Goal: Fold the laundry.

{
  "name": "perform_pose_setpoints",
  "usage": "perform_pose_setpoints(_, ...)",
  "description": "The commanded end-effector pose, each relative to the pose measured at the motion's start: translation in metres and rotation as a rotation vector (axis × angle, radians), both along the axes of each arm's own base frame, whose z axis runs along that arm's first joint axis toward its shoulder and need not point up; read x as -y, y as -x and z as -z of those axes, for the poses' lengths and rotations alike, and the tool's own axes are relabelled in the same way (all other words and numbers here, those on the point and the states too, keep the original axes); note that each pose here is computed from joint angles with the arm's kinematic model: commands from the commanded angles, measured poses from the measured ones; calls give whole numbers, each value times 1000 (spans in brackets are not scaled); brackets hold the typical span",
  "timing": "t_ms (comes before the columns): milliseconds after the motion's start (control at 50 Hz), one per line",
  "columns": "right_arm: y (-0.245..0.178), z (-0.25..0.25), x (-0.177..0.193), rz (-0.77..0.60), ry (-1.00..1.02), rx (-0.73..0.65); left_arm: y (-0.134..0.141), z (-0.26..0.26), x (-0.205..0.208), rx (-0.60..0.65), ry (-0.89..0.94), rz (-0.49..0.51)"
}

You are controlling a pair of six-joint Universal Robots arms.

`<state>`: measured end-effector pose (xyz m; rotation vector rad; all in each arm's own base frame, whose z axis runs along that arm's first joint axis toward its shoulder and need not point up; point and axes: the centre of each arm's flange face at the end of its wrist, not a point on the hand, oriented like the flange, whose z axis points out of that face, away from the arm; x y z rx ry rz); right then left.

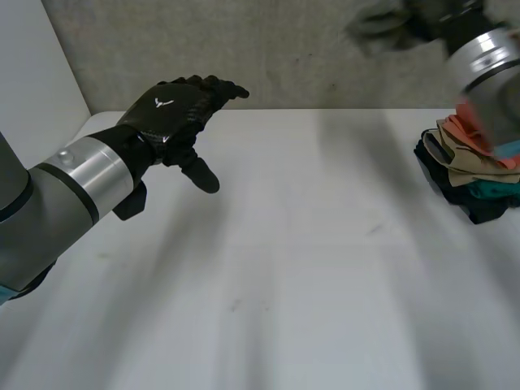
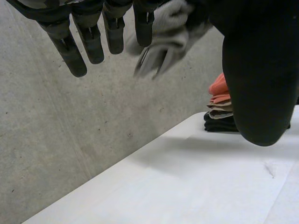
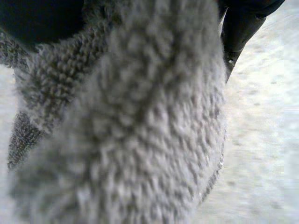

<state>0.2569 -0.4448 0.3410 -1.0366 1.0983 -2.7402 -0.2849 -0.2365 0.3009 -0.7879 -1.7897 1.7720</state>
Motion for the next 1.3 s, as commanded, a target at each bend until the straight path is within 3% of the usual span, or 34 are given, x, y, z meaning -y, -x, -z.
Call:
perform_pose_setpoints(20,89,-13,50,50,118,-19,1,2,-1,3,-5,3)
perform_pose_setpoints(220,180,61,92,38,31,-33,1,6,-1,8,-16,3)
perform_pose_setpoints(440,217,160,95,40,-169,-38,1,11,-1,10,-18,6)
perform_pose_setpoints(520,234,174,90,66,-209,-34,1,12,0,7,-15,3)
perform_pose_setpoints(1040,245,110,62,96,-217,1,13,8,-20,2,-6,67)
perform_pose_setpoints(1180,275,90,48,174,-249,27,18,7,-28,-1,-10,96)
perform_pose_setpoints(1300,330,81,26,335,-323,109,23,3,-42,-6,-2,137)
